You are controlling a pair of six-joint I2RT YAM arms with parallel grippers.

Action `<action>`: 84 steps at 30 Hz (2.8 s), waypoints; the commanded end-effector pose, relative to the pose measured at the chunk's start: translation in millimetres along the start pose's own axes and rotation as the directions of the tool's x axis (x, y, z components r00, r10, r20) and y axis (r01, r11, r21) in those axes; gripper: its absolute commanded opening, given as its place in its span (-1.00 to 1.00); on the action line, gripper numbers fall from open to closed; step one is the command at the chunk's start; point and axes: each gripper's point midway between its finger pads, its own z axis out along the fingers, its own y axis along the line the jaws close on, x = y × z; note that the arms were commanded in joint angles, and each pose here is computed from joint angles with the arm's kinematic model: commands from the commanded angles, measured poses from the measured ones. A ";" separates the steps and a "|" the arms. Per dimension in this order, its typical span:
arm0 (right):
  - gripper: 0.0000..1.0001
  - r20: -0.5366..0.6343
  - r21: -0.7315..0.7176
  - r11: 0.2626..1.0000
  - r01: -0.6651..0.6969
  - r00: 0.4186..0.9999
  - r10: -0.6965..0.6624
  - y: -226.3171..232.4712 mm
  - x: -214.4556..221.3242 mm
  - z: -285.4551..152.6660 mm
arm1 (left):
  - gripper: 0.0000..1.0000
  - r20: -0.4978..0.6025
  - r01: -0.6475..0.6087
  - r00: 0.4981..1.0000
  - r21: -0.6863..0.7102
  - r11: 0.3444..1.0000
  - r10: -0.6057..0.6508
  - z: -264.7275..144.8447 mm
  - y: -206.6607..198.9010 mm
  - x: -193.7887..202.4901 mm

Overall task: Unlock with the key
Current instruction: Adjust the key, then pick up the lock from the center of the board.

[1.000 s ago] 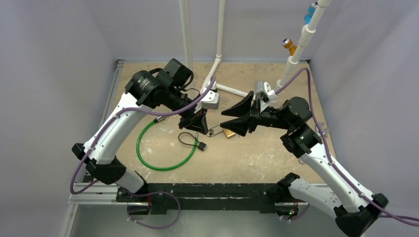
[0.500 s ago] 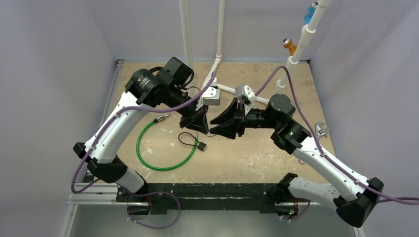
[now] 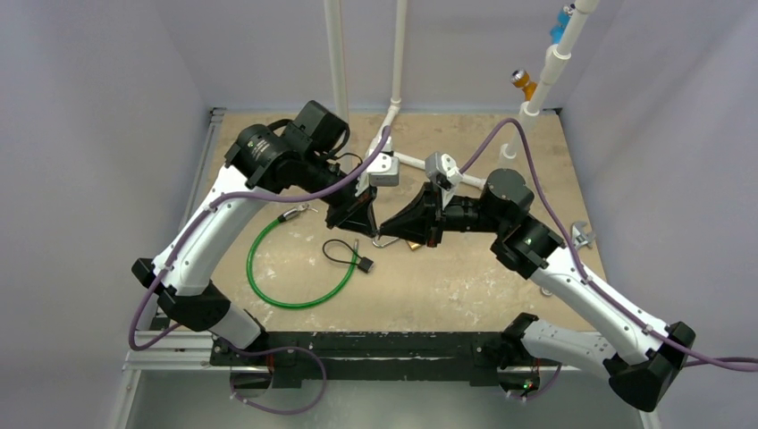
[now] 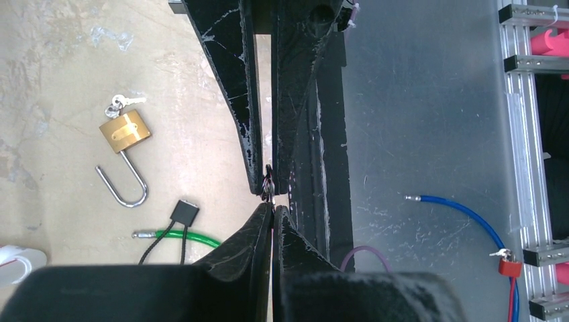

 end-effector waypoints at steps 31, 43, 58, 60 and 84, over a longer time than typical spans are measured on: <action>-1.00 0.087 0.310 0.937 -0.162 0.986 0.142 -19.2 30.9 -63.6 | 1.00 -0.137 -0.494 0.868 -0.328 0.805 0.477 66.6 125.7 121.3; -1.00 0.193 0.511 0.823 -0.248 0.966 0.171 -34.2 34.3 -103.8 | 0.94 -0.217 -0.672 0.716 0.044 0.739 0.664 124.7 131.7 202.1; -1.00 0.262 0.580 0.778 -0.243 0.959 0.104 -31.5 5.9 -124.6 | 0.52 -0.352 -0.513 0.717 0.318 0.797 0.601 149.7 152.1 233.1; -1.00 0.263 0.584 0.775 -0.241 0.960 0.100 -31.5 4.5 -125.8 | 0.52 -0.354 -0.512 0.711 0.331 0.793 0.607 149.9 147.1 236.0; -1.00 0.258 0.600 0.771 -0.215 0.964 0.068 -27.9 -7.9 -131.1 | 0.00 -0.556 -0.541 0.614 0.221 0.812 0.560 156.0 165.9 262.6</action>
